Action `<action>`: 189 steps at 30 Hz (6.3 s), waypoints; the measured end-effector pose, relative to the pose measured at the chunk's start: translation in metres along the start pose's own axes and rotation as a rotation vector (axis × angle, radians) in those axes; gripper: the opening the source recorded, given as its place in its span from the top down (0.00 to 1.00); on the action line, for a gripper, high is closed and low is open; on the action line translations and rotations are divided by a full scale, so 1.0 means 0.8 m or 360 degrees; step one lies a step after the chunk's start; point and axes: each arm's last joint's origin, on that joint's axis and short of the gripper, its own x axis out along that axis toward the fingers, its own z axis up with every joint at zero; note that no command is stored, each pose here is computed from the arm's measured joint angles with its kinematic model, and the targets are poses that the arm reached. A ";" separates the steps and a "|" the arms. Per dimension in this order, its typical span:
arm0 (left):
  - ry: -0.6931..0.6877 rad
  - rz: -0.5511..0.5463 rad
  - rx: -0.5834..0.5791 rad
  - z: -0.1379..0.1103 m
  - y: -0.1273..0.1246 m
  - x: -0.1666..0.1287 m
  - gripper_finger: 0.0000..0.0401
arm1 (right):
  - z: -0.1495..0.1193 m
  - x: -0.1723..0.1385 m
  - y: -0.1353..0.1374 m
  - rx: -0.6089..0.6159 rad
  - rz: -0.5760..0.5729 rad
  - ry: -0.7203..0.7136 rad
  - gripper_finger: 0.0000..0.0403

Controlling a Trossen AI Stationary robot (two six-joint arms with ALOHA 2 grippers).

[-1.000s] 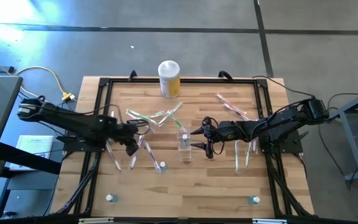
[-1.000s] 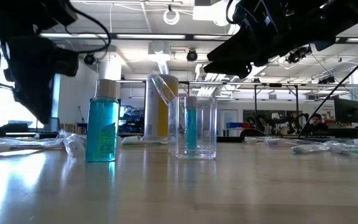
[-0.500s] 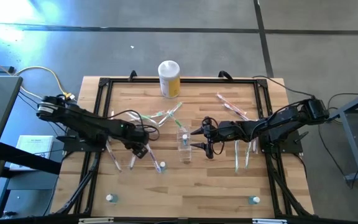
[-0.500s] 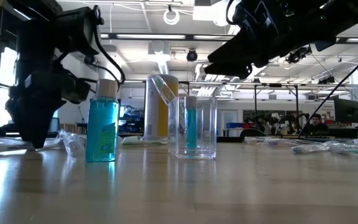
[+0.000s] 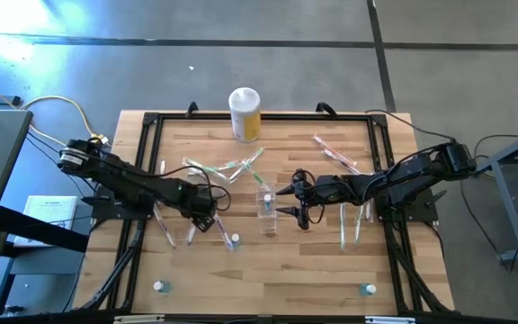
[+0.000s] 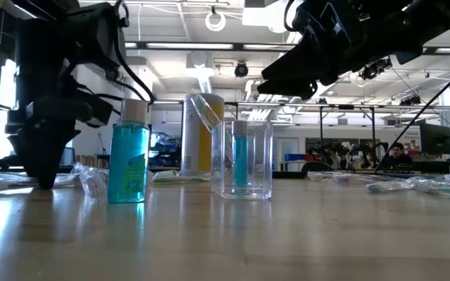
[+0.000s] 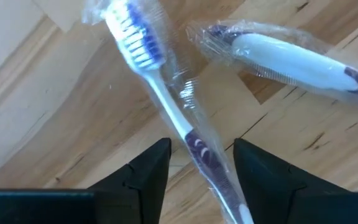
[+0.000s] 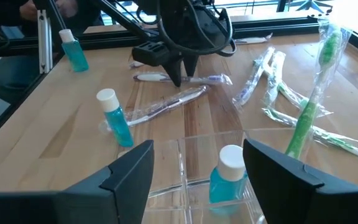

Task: Pick & Place toothbrushing station
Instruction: Put the purple toothbrush into the transparent organizer

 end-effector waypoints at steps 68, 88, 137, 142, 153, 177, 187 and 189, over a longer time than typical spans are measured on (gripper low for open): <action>-0.1846 -0.0501 0.1238 0.017 -0.197 -0.244 1.00 | 0.046 -0.036 0.099 -0.0699 0.0174 -0.0899 0.41; -0.1913 -0.0523 0.1281 0.040 -0.203 -0.240 1.00 | 0.041 -0.031 0.097 -0.0698 0.0099 -0.0823 0.47; -0.1782 0.0198 0.1060 0.033 -0.160 -0.231 0.62 | 0.028 -0.028 0.090 -0.0591 -0.0090 -0.0579 0.97; -0.1708 0.0308 0.0877 0.021 -0.134 -0.233 0.62 | 0.033 -0.035 0.084 -0.0458 -0.0090 -0.0522 0.97; -0.1670 0.0478 0.0851 -0.024 -0.099 -0.237 0.63 | 0.038 -0.047 0.076 -0.0197 0.0103 -0.0398 0.97; -0.1695 0.0625 0.0973 -0.064 0.004 -0.286 0.76 | 0.022 -0.020 0.055 -0.0074 0.0043 -0.0295 0.97; -0.1934 0.0360 0.0663 -0.067 0.089 -0.305 0.76 | 0.021 -0.017 0.052 -0.0073 0.0033 -0.0287 0.97; -0.1957 0.0310 0.0614 -0.068 0.097 -0.285 0.76 | 0.021 -0.017 0.051 -0.0071 0.0031 -0.0293 0.97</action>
